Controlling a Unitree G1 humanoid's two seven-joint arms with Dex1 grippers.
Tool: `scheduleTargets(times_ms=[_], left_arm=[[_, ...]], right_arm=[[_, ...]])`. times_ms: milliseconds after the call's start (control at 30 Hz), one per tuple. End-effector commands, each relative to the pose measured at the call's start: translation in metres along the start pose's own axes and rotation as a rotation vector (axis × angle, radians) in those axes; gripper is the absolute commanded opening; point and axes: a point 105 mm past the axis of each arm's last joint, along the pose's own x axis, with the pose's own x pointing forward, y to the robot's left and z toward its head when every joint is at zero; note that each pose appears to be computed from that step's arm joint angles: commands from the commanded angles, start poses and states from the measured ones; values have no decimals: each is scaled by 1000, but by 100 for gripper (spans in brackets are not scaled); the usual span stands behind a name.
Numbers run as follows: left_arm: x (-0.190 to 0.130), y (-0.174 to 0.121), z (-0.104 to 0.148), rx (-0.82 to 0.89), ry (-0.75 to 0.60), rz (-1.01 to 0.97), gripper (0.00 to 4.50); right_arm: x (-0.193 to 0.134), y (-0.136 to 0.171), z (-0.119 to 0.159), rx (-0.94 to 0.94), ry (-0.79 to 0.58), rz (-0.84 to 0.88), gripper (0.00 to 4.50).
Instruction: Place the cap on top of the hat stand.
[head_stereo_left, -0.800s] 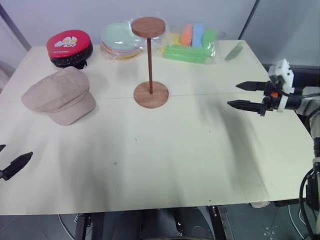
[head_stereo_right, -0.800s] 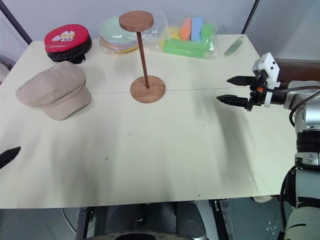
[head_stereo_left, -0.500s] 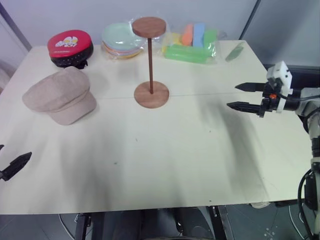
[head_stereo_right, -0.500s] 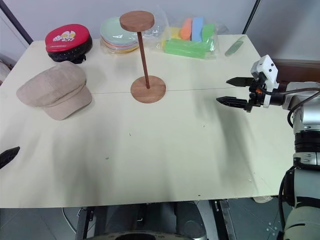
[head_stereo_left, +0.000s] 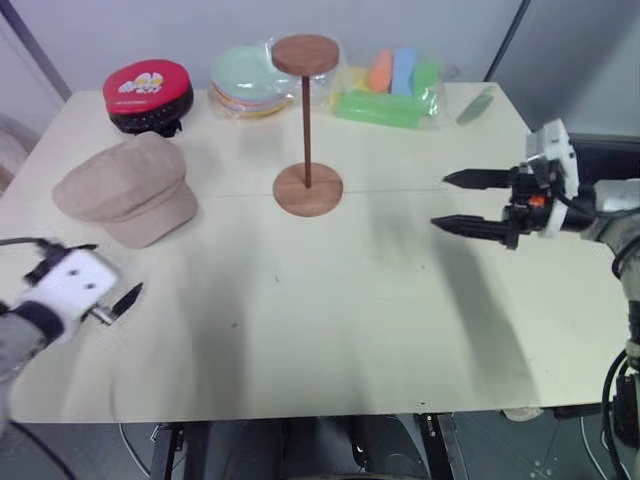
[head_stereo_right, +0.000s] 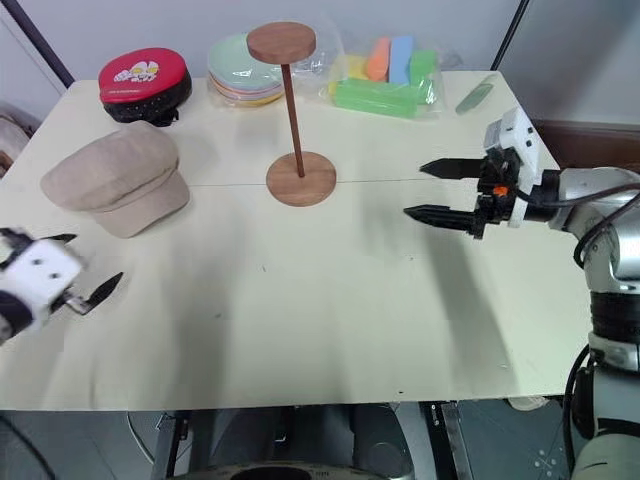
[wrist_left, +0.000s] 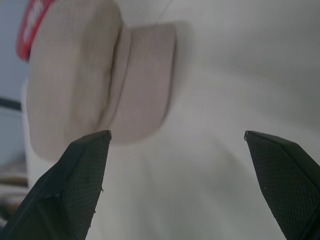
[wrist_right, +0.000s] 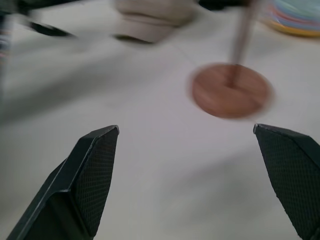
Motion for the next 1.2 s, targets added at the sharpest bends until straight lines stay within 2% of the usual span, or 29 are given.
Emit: scheduleTargets(times_ms=[33,133,267,333,600,767,800,867,1067,1133,1200], left_arm=[[41,8,6,158,24,190,450],[73,6,12,213,12,245,450],[104,4,0,236,83,253,450],[116,-3,2,253,76,239,450],[141,-5,11,266,57,265,450],[152,-4,1,234,104,263,450],[153,-4,-1,222,110,262,396],[154,-2,-3,213,113,264,326],[152,13,-6,205,102,299,16],[150,23,-2,209,90,329,7],[146,42,13,208,35,385,7]], right_arm=[[6,33,30,-4,-98,73,442],[10,48,36,11,-110,105,442],[13,53,47,2,-132,83,442],[13,53,53,1,-151,67,442],[13,55,57,-6,-158,31,442],[13,52,58,-10,-161,10,442],[13,52,58,-12,-161,6,450],[12,51,58,-14,-163,0,450],[7,48,57,1,-171,-26,450],[4,46,56,39,-172,-31,450],[0,46,57,12,-170,-53,450]])
